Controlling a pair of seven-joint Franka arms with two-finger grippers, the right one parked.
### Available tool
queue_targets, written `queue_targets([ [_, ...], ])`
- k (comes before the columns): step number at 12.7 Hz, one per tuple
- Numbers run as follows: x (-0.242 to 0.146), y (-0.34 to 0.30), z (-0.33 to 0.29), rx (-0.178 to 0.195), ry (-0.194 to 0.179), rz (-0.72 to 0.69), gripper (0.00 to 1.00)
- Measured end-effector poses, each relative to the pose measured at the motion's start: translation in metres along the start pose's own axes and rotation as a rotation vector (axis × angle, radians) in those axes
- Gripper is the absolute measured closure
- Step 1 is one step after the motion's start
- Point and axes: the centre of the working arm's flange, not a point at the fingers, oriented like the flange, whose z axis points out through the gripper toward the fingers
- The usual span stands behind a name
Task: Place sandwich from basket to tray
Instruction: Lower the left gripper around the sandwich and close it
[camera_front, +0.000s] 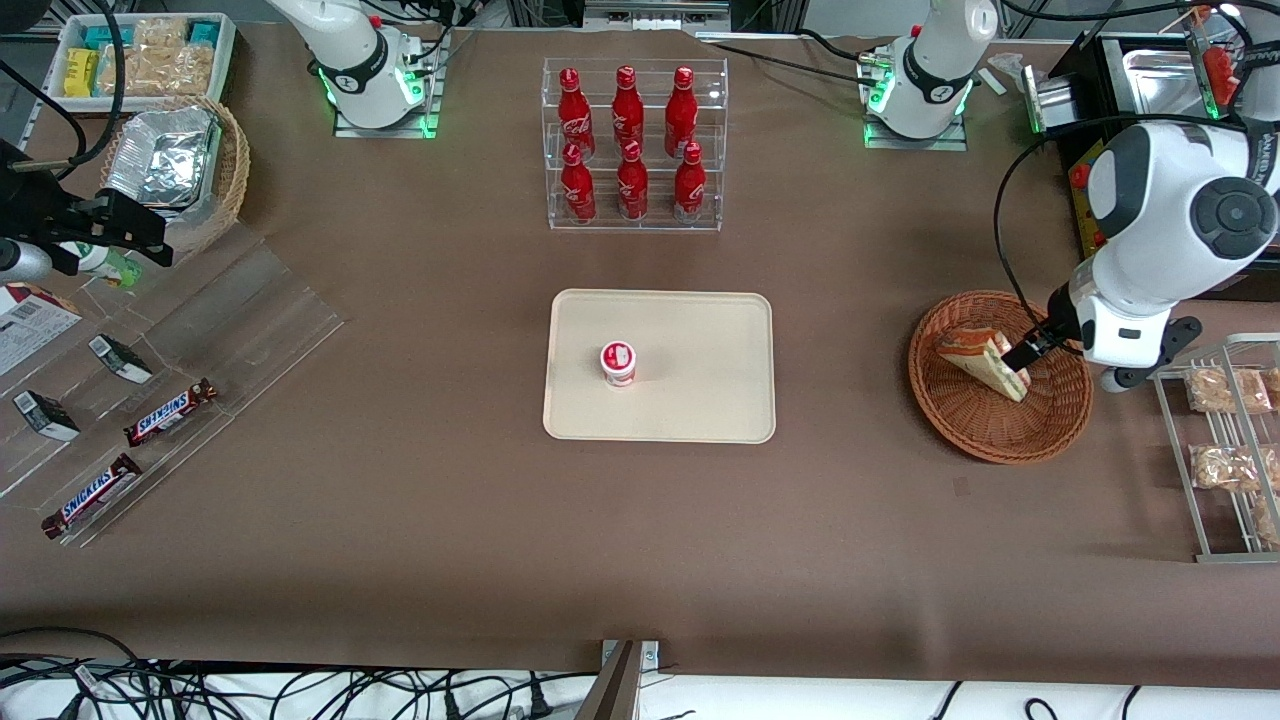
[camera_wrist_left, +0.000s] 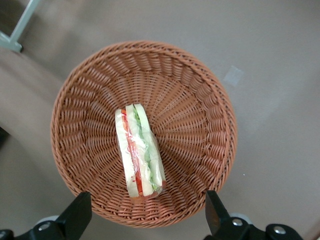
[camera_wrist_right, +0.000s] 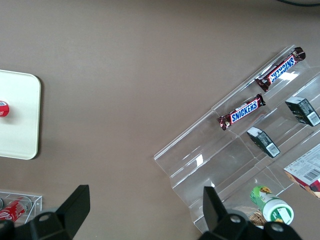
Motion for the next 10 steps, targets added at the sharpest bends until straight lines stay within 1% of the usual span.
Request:
queue_targets([
  [3, -0.01, -0.008, 0.029, -0.009, 0.003, -0.05, 0.0],
  [8, -0.014, -0.017, 0.071, -0.027, 0.01, -0.119, 0.0],
  [10, -0.015, -0.018, 0.088, -0.017, 0.023, -0.14, 0.0],
])
